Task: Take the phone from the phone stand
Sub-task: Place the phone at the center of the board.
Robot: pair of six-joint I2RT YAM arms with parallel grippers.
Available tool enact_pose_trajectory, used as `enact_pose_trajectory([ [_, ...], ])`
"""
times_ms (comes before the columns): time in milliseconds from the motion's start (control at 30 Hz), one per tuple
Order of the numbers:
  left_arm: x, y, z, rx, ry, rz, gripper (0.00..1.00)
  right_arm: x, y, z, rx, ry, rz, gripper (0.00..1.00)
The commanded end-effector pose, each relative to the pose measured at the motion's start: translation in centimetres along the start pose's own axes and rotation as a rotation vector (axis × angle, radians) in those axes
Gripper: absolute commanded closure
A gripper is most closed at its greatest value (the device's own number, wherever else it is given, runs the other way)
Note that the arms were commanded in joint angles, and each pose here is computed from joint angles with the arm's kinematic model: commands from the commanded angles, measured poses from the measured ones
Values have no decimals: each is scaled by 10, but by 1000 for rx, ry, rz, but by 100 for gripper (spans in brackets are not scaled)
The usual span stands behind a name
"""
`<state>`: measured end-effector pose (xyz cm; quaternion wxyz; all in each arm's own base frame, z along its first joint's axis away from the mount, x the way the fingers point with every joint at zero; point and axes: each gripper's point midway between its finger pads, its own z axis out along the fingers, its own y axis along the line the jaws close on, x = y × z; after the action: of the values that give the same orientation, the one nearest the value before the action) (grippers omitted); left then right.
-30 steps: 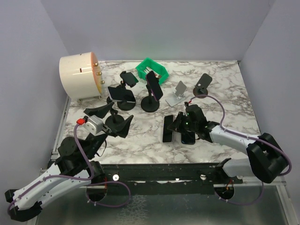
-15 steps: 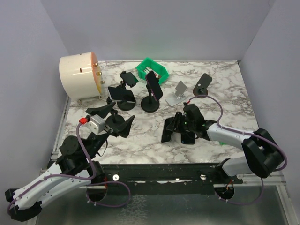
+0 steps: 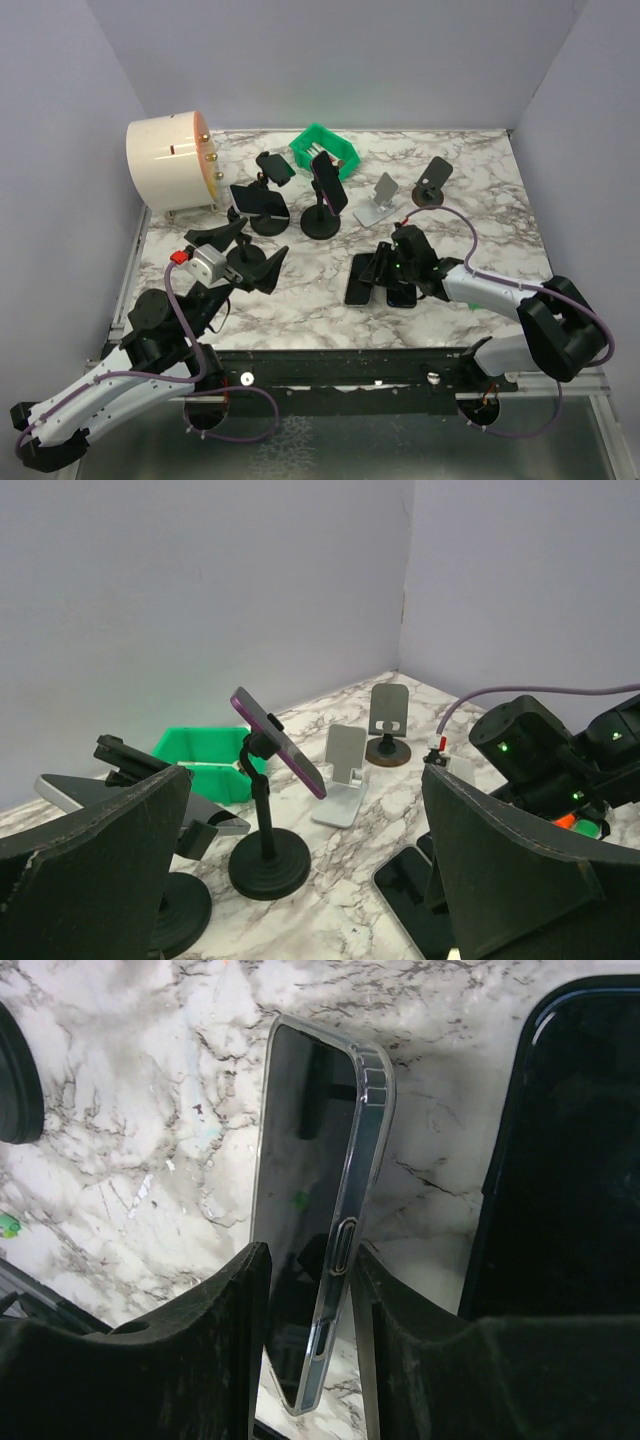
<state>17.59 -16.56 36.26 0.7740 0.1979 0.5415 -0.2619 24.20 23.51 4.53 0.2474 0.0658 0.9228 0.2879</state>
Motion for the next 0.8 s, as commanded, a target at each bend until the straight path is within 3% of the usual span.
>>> enact_pose_trajectory([
  [0,10,-6,0,33,30,18,1,0,-15,-6,62,-19,-18,57],
  [767,13,-4,2,19,45,22,1,1,-19,-30,70,-34,-61,58],
])
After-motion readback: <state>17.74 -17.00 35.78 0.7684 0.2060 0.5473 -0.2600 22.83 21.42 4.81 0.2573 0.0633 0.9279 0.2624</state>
